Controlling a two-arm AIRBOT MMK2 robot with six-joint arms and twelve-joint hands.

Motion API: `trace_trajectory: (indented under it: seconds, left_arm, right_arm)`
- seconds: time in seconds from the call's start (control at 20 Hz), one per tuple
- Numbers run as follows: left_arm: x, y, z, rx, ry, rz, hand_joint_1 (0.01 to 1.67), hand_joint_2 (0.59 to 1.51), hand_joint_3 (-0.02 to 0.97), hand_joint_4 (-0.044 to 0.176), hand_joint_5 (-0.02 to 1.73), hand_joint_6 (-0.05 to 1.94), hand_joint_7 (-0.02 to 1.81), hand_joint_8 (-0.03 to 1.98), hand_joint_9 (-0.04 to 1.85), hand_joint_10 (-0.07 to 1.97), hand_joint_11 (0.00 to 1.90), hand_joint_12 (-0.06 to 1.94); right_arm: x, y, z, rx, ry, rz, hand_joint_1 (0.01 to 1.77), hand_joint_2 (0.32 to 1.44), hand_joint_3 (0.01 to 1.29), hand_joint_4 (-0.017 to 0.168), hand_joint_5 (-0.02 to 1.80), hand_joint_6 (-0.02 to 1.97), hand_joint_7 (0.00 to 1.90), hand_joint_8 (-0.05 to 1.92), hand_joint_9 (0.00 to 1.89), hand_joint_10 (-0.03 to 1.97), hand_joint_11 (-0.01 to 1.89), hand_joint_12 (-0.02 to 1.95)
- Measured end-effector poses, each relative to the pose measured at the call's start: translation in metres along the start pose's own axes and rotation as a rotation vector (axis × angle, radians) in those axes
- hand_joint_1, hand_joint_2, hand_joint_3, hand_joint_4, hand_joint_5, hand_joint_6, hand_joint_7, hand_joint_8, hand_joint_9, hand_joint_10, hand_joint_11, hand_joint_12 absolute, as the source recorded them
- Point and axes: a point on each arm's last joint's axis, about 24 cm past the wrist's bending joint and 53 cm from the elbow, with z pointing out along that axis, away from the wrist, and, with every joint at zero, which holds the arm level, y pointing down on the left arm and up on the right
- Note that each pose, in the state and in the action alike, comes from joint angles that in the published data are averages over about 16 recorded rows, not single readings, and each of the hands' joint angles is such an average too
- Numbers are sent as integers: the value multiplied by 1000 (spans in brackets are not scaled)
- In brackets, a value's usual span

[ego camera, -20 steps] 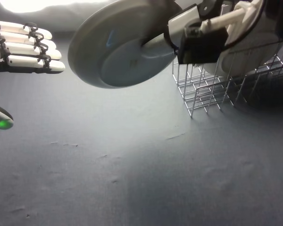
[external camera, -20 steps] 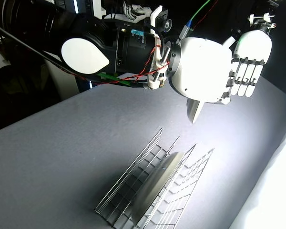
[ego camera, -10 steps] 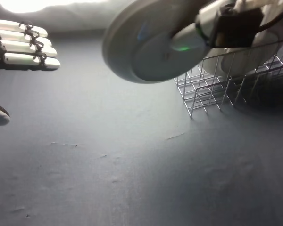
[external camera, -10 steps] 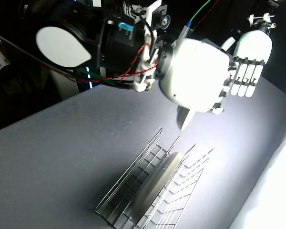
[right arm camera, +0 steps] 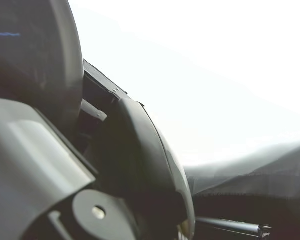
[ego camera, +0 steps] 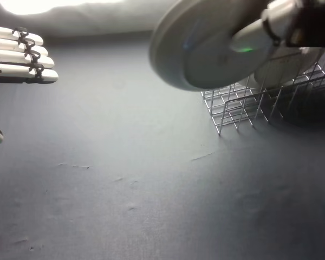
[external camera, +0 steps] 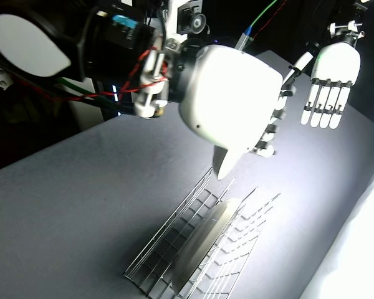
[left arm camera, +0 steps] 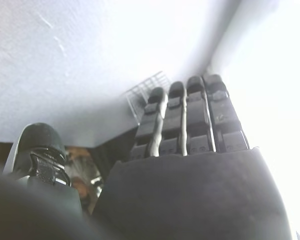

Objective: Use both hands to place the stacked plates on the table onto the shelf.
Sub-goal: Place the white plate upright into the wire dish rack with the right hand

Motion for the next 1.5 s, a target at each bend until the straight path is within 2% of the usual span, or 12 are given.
trace_trajectory:
  seconds: [0.45, 0.9, 1.5]
  left_arm:
    - [4, 0, 0, 0, 12, 8, 22, 1118, 16, -2, 21, 17, 20, 17, 21, 7, 13, 4]
    - [4, 0, 0, 1, 13, 8, 22, 1119, 16, -2, 21, 17, 18, 17, 20, 7, 14, 4]
    - [5, -2, 1, 6, 15, 7, 22, 1119, 17, -1, 21, 15, 17, 17, 19, 7, 13, 4]
  right_arm:
    - [-32, -19, -25, 48, -67, -8, 1372, 971, 13, -2, 960, 960, 1130, 649, 928, 1104, 691, 1177]
    - [-57, -43, -39, 85, -123, -46, 1372, 971, 13, -2, 957, 971, 1125, 663, 910, 1126, 674, 1199]
    - [-61, -61, -44, 73, -122, -170, 1371, 971, 14, -2, 960, 984, 1111, 687, 905, 1133, 665, 1199]
